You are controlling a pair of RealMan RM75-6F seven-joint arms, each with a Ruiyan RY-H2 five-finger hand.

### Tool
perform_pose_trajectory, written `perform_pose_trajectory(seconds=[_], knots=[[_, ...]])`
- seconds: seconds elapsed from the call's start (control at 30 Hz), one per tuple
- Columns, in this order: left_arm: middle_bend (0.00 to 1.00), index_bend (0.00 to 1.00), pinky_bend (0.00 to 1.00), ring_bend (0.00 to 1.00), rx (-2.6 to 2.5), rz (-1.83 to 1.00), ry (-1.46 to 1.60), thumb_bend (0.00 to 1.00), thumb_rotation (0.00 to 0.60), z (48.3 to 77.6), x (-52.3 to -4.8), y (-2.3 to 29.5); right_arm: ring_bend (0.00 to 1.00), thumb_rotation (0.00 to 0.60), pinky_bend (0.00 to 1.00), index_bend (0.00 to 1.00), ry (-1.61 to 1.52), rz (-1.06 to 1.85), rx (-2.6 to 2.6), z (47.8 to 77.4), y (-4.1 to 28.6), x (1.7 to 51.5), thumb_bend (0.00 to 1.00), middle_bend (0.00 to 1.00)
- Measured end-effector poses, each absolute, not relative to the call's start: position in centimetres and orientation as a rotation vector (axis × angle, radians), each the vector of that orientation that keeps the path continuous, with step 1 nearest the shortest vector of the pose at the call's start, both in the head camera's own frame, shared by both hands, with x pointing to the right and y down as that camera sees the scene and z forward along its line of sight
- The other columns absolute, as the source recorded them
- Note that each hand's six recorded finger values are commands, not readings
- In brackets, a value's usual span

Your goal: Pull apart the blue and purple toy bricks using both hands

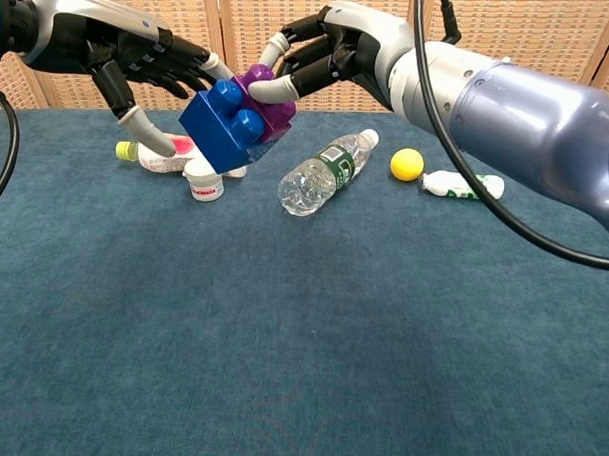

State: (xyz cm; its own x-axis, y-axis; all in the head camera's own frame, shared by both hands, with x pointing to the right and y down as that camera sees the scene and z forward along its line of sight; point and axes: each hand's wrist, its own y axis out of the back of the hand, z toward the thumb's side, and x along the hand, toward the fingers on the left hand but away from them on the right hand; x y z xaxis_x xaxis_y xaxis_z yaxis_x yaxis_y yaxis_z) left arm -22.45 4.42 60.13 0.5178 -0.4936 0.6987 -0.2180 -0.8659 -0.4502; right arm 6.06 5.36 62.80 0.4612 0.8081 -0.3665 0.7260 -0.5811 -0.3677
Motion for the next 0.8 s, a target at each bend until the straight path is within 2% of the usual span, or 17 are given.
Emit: perform_pose_trajectory(seconds=[0.5,0.8], knots=[[0.13,0.13,0.00,0.00,-2.471,-1.346,0.607,0.00,0.600,61.0,-21.9,4.6,0.28,0.600,0.06,0.63,-1.344,0.798,-2.548,62.8,5.5,6.2,0.32,0.64],[0.23,0.24,0.00,0.00,-2.488,-1.347,0.610,0.00,0.600,61.2,-21.1,4.8,0.28,0.600,0.06,0.63,-1.335,0.793,-2.557,62.7,5.8,5.9,0.32,0.65]])
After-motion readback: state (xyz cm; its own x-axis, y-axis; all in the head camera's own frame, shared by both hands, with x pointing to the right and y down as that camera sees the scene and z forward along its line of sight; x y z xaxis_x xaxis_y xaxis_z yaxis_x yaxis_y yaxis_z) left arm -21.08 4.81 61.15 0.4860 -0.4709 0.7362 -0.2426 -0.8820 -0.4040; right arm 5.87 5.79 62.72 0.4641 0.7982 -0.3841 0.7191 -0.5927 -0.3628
